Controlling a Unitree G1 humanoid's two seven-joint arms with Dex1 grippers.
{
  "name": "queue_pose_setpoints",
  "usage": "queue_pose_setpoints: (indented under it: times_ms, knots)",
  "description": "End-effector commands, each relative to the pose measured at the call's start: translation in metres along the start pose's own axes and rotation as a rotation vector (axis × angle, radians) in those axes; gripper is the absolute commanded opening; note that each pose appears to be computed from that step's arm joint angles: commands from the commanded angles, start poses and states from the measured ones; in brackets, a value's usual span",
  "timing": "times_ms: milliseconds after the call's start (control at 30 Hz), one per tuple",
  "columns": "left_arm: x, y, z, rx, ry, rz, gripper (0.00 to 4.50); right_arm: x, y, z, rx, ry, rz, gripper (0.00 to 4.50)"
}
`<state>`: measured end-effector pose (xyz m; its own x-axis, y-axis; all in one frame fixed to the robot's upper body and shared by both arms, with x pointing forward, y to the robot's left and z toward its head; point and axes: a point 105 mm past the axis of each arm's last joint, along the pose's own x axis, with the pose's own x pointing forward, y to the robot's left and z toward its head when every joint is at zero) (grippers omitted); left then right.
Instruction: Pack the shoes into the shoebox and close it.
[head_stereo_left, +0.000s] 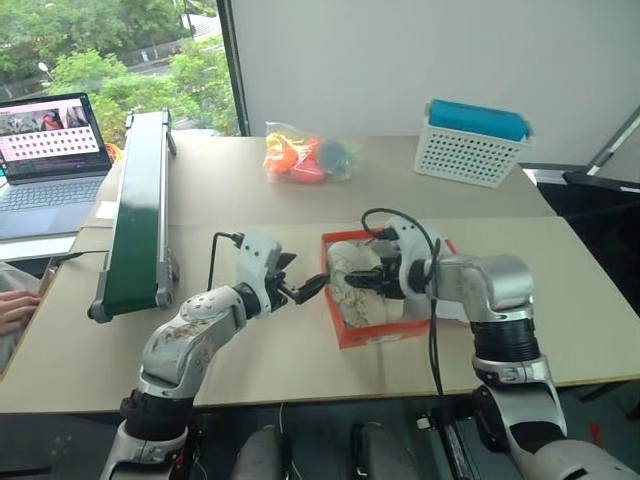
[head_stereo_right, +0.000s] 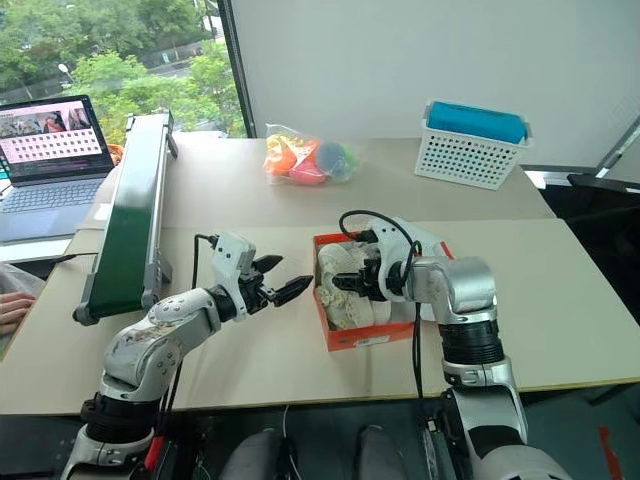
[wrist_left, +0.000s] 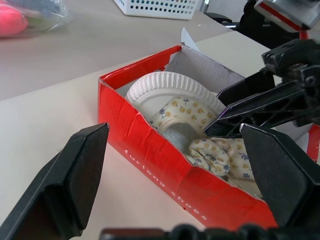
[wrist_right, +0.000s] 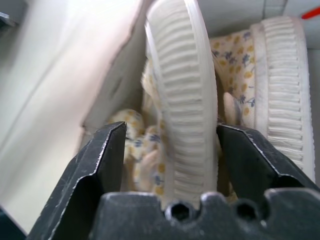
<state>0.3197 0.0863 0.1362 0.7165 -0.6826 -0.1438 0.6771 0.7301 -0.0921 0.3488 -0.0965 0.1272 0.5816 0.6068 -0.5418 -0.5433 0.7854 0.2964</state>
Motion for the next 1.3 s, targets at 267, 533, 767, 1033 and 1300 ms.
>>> queue_pose_setpoints:
  times_ms: [267,533,767,1033,1300]
  knots:
    - [0.004,-0.006,0.009,0.034,-0.024,-0.044,4.5,-0.036,0.002,0.044,-0.056,-0.192,-0.067,3.26]
    - [0.002,-0.006,0.01,0.033,-0.025,-0.04,4.5,-0.025,0.014,0.055,-0.093,-0.238,-0.047,2.52]
    - [-0.001,-0.006,0.009,0.029,-0.025,-0.028,4.5,-0.017,0.021,0.053,-0.134,-0.204,-0.032,0.26]
    - [-0.003,-0.003,0.01,0.025,-0.029,-0.009,4.5,0.011,0.002,0.021,-0.134,-0.06,-0.062,0.12]
    - [-0.004,-0.005,0.01,0.019,-0.028,-0.007,4.5,0.044,-0.017,-0.014,-0.136,0.092,-0.051,0.12]
